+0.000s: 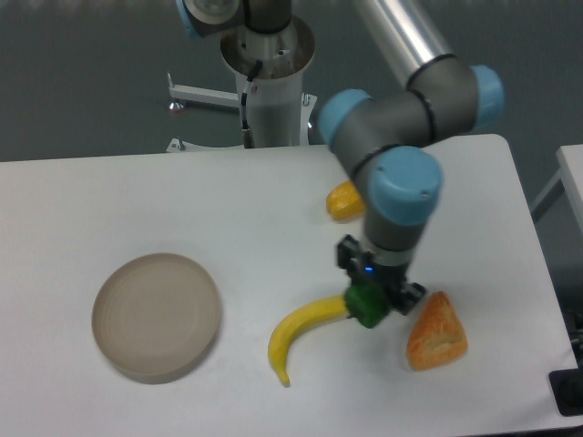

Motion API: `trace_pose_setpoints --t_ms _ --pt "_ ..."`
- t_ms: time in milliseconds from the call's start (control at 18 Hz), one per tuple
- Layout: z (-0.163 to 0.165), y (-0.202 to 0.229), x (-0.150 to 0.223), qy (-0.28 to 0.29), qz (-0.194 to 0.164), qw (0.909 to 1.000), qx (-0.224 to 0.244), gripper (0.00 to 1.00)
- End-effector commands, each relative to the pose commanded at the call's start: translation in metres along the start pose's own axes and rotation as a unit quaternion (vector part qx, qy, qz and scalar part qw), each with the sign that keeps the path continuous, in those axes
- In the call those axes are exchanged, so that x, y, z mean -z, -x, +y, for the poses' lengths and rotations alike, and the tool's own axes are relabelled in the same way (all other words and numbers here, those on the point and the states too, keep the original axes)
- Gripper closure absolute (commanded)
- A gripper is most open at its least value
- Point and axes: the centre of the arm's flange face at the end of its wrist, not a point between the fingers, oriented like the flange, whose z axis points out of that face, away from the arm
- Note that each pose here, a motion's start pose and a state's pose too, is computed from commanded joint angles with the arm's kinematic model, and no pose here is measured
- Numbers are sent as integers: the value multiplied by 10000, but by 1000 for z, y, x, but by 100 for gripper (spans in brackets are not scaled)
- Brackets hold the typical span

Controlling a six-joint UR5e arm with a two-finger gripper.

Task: Place the green pepper on the plate
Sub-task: 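Move the green pepper over the beige plate, then lower the green pepper onto the plate and open the gripper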

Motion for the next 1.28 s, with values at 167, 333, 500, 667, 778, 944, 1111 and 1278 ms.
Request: trace_pose_setpoints --t_ms 167,333,500,667,778,944,1111,1278 --pt "-36 -53 -5 -123 205 9987 447 52" --pt "-62 -97 -9 -140 309 9967 733 52" --pt "-73 -121 -24 -25 377 9941 1014 52" --pt "-89 -148 -46 -23 377 9931 1112 52" --pt "-98 -164 -62 -24 356 9905 1331 52" --pt "-101 -172 -81 -158 285 9890 1444 52" --pt "-105 -177 -93 -161 277 9895 1406 52" --pt "-106 -184 -102 -73 294 9903 1358 52"
